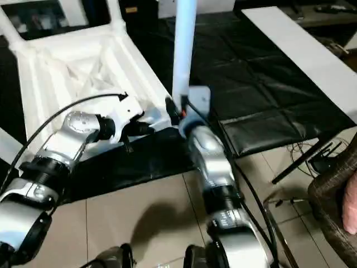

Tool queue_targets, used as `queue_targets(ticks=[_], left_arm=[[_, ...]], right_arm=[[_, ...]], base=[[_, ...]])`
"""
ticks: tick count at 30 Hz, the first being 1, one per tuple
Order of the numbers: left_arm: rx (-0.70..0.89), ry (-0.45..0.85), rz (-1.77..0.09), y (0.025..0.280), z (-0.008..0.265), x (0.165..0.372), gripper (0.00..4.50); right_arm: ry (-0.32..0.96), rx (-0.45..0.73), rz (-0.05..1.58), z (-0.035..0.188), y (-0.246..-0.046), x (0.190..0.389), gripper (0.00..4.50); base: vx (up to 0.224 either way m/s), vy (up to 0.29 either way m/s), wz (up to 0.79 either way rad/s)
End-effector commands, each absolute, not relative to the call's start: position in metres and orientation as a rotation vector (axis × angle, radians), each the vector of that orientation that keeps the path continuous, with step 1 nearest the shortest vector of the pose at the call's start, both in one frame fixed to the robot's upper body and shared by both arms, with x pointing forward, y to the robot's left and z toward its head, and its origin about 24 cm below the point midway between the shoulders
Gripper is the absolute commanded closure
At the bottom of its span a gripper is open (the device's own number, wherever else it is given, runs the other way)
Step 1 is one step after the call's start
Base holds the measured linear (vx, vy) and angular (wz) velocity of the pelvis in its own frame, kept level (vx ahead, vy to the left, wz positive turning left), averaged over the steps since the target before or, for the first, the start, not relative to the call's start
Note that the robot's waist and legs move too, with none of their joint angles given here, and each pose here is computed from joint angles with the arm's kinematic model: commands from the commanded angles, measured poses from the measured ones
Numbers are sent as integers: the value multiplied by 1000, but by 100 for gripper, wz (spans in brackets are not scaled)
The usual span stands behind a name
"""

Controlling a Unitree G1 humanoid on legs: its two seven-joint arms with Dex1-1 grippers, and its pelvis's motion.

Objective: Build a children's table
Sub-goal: Rotate leg to tighten

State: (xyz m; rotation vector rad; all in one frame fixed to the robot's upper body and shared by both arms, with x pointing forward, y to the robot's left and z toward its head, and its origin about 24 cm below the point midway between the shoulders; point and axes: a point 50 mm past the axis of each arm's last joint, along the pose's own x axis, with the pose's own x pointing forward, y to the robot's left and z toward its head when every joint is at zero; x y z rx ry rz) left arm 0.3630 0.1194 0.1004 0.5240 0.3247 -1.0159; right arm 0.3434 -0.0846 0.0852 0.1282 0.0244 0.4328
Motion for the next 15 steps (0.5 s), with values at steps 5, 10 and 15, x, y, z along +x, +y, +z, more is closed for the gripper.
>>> queue_targets(ticks=[5,10,15], left_arm=[[609,353,-1128,122,84,355,450],[697,307,-1175,129,85,355,450],[696,267,-1160,136,91,357,450]], right_arm=[[51,94,619,73,-100,307,94],[74,54,677,71,-131,273,57],[103,53,683,72,-140,253,13]], base=[[0,0,0],[0,0,0],[0,0,0]])
